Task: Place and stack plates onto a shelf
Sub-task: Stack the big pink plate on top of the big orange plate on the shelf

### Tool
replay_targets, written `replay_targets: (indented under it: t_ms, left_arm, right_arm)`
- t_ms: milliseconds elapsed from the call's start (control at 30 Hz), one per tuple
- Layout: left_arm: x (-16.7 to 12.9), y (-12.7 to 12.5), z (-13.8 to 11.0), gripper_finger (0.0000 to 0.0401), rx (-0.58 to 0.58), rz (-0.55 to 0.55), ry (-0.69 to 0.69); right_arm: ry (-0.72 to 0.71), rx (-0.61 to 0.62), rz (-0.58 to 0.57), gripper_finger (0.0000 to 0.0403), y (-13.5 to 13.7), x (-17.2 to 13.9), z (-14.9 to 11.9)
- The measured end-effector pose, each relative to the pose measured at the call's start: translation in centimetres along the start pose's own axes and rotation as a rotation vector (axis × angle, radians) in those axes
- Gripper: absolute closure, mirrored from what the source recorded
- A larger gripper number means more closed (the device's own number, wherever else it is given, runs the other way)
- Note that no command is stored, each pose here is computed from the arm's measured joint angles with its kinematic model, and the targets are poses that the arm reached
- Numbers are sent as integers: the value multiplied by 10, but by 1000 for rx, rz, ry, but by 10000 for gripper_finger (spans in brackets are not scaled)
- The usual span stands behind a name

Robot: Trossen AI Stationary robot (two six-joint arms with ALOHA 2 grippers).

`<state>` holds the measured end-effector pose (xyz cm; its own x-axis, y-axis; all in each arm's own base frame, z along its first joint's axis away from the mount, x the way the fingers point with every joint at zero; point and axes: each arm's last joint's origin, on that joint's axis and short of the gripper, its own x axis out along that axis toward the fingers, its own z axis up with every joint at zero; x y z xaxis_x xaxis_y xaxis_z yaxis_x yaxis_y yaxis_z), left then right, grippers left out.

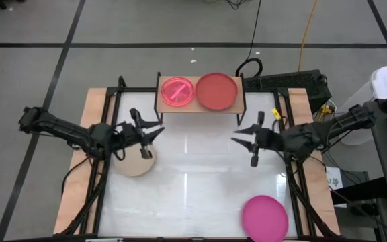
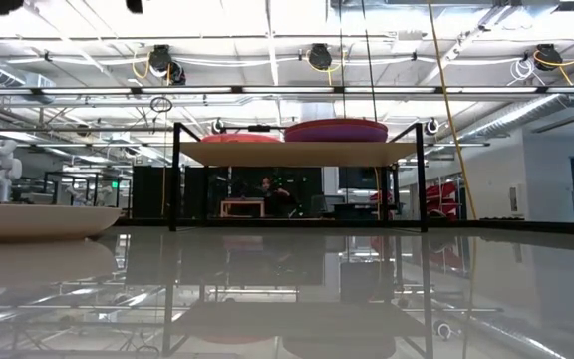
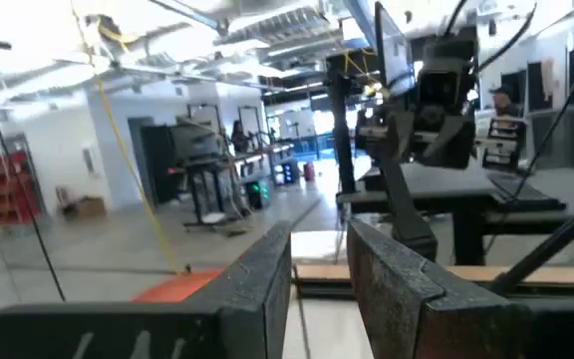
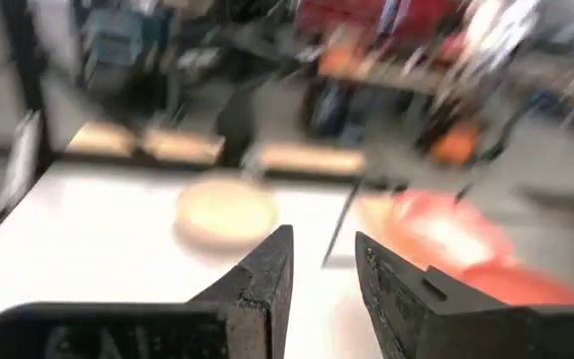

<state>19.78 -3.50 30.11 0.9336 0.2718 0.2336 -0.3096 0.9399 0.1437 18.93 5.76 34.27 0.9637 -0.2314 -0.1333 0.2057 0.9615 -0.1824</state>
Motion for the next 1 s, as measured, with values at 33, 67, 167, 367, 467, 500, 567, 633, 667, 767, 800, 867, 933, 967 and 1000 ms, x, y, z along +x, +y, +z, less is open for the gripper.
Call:
replay_targets:
  t_ms: [33,67,167,367,467,500,567,633,667,767,800,867,933,967,1000]
  left_arm:
    - [-2,0,-5,295,-19,-3,7]
    - [-3,-1,-9,295,-40,-15,10]
    - [-6,-4,-19,295,-104,-41,42]
    - [-13,-11,-35,295,-197,-70,89]
    - [-12,-12,-39,295,-195,-69,105]
    - [-12,-12,-40,295,-202,-64,104]
    - [-11,-13,-41,295,-209,-62,109]
    - [-10,-15,-45,295,-203,-66,138]
    - [-10,-16,-47,295,-205,-67,148]
    - [-9,-18,-51,295,-201,-71,171]
    - [-8,-19,-53,295,-197,-71,177]
    - [-7,-19,-55,295,-191,-69,185]
    - [-7,-19,-55,295,-190,-69,187]
    - [-7,-19,-55,295,-190,-68,187]
    - [-7,-19,-55,295,-190,-68,187]
  right_arm:
    - [56,0,31,310,1,2,6]
    - [113,6,70,310,1,4,11]
    - [314,54,240,310,5,11,18]
    - [743,235,613,310,28,20,-12]
    - [910,271,674,310,43,22,-47]
    - [950,276,675,310,47,23,-60]
    - [1008,279,664,310,53,24,-87]
    - [1072,313,631,310,56,24,-114]
    - [1095,333,626,310,57,24,-125]
    - [1144,388,654,310,59,20,-152]
    - [1146,393,658,310,60,18,-159]
    - [1157,403,679,310,63,13,-172]
    - [1161,426,728,310,66,10,-180]
    - [1160,439,747,310,68,8,-182]
    - [1158,447,755,310,69,7,-184]
